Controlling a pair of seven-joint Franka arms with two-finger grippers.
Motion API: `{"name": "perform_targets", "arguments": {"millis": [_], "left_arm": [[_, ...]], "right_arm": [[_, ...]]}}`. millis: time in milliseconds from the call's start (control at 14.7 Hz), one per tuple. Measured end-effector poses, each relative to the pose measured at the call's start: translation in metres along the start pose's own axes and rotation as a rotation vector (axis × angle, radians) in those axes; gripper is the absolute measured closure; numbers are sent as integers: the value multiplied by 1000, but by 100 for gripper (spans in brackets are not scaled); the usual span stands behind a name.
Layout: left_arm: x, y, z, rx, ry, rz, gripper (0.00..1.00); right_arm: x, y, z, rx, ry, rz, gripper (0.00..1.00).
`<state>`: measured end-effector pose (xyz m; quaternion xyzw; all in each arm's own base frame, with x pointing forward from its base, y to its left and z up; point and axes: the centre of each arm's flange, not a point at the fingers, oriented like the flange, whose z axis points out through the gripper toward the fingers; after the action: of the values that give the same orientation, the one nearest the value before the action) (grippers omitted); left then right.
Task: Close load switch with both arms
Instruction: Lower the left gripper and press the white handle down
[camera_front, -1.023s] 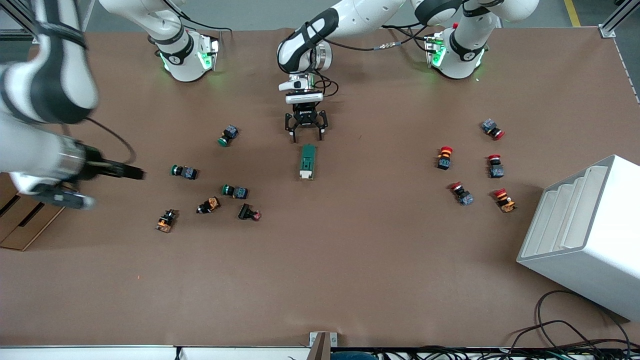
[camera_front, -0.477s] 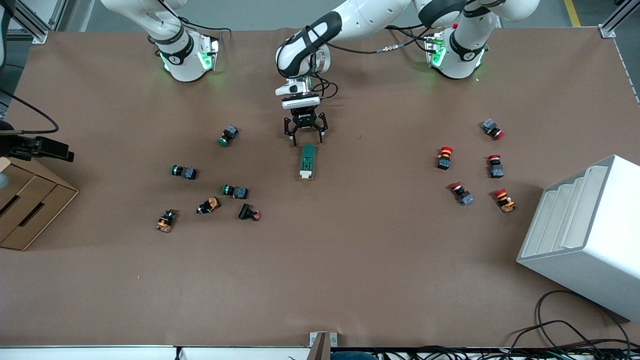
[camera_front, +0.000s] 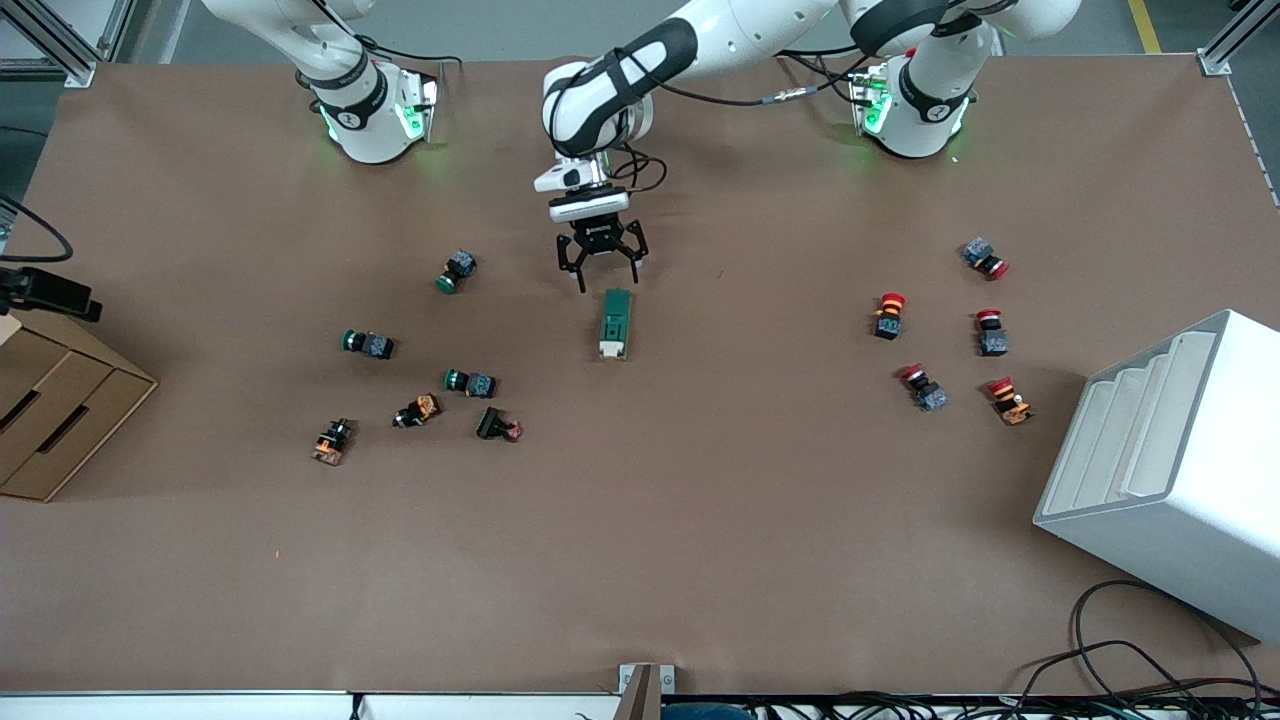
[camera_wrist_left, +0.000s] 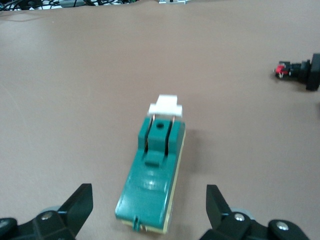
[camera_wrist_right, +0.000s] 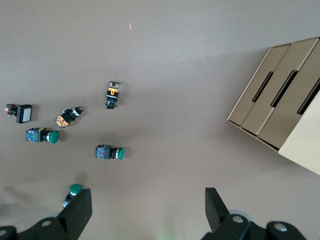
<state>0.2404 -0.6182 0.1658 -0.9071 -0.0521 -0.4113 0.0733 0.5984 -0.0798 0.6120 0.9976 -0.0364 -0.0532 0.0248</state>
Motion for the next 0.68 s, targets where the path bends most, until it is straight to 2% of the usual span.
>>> {"name": "perform_targets", "arguments": {"millis": [68,273,409,545,682], "left_arm": [[11,0,-1,9,-12,2,0],[30,1,3,24,-25,-17,0],[55,8,4,43,-68,-21,0],[98,17,5,61,-136,-10,0],[146,19,14,70,-190,-22,0]], "right_arm": [[-2,-2,-1,1,-10,-3,0],[-9,-16,4,12,-83,44,0],[-11,-29,5,10,-99,61,0],[-13,-36,6,10,-117,60,0],[-13,-38,5,35,-120,58,0]]}}
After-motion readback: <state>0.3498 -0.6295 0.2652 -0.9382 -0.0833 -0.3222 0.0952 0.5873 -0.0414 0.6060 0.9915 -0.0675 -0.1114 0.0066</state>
